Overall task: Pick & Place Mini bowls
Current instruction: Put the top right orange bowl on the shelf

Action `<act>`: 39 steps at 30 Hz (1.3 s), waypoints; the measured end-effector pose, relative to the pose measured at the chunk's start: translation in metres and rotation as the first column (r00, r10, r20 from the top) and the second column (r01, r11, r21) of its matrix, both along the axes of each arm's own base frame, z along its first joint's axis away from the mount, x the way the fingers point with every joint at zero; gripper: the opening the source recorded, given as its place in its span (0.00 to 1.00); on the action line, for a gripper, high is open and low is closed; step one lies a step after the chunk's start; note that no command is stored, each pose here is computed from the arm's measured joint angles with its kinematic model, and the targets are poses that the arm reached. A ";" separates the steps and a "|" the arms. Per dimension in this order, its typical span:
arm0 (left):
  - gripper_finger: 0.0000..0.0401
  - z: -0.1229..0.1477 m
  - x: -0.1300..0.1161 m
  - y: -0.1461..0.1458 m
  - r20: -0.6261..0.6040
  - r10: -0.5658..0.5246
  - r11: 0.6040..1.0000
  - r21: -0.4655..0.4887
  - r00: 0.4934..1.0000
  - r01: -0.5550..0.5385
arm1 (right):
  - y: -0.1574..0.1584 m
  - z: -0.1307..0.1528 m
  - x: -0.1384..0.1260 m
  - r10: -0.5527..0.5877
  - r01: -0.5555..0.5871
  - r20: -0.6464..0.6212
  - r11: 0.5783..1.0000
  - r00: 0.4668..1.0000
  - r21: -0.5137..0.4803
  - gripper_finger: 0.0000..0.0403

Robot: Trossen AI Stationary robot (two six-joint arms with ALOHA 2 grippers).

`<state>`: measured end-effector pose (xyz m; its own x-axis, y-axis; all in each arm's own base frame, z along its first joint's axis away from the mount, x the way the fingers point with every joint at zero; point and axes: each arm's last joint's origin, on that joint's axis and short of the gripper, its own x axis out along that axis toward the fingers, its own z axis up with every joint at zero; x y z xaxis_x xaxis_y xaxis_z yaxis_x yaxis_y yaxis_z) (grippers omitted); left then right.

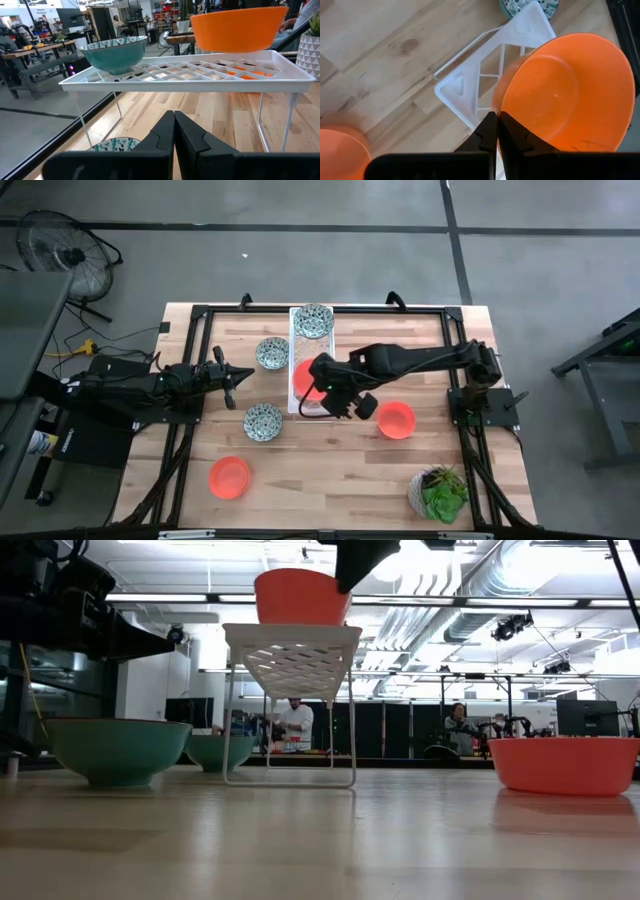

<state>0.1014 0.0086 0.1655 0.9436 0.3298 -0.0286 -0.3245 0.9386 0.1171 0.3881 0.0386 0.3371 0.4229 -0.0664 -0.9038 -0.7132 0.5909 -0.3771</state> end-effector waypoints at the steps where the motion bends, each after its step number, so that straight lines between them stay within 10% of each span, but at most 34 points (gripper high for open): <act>1: 0.00 0.000 0.000 0.000 -0.001 0.000 1.000 0.000 1.000 0.000 | -0.001 -0.001 0.002 -0.001 0.001 -0.003 1.000 1.000 0.004 0.00; 39: 0.00 0.000 0.000 0.000 -0.001 0.000 1.000 0.000 1.000 0.000 | -0.005 -0.013 0.014 -0.017 0.016 0.002 0.995 1.000 0.099 0.00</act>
<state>0.1014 0.0085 0.1654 0.9437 0.3296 -0.0296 -0.3242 0.9387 0.1175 0.4025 0.0338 0.3241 0.4249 0.0168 -0.9051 -0.7022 0.6372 -0.3178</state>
